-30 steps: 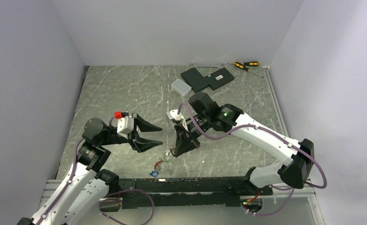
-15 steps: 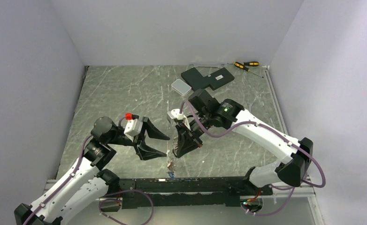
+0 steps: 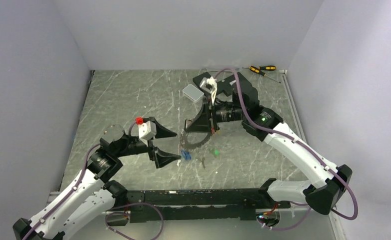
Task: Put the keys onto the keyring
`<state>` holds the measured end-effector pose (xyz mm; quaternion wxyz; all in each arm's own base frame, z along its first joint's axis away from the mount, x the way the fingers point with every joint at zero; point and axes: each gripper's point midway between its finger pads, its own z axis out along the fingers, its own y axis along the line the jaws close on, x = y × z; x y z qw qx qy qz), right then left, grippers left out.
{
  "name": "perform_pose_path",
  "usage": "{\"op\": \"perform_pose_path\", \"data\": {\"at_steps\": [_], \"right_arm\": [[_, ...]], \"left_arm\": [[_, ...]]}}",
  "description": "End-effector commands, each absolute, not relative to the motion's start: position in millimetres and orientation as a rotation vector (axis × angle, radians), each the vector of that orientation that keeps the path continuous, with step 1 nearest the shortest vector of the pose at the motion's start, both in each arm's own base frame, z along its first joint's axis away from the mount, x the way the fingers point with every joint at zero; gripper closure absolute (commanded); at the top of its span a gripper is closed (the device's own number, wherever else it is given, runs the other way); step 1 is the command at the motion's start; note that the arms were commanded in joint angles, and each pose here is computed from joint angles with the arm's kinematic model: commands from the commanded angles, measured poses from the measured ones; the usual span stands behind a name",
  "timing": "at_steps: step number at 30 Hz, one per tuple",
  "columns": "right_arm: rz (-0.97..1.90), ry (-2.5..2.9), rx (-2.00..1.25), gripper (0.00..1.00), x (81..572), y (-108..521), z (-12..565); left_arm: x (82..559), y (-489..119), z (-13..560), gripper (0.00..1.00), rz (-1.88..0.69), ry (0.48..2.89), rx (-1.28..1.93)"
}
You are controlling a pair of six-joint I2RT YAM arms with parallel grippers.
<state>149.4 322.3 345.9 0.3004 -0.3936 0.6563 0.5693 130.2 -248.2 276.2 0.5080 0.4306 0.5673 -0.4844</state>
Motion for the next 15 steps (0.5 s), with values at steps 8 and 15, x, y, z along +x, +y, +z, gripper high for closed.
{"op": "perform_pose_path", "data": {"at_steps": [8,15], "right_arm": [[1.506,1.737,-0.149,1.00,219,304,385],[1.628,1.553,-0.237,1.00,207,311,394]], "left_arm": [[176,-212,354,0.17,-0.914,1.353,0.640],[188,-216,364,0.22,-0.994,1.406,0.492]]}}
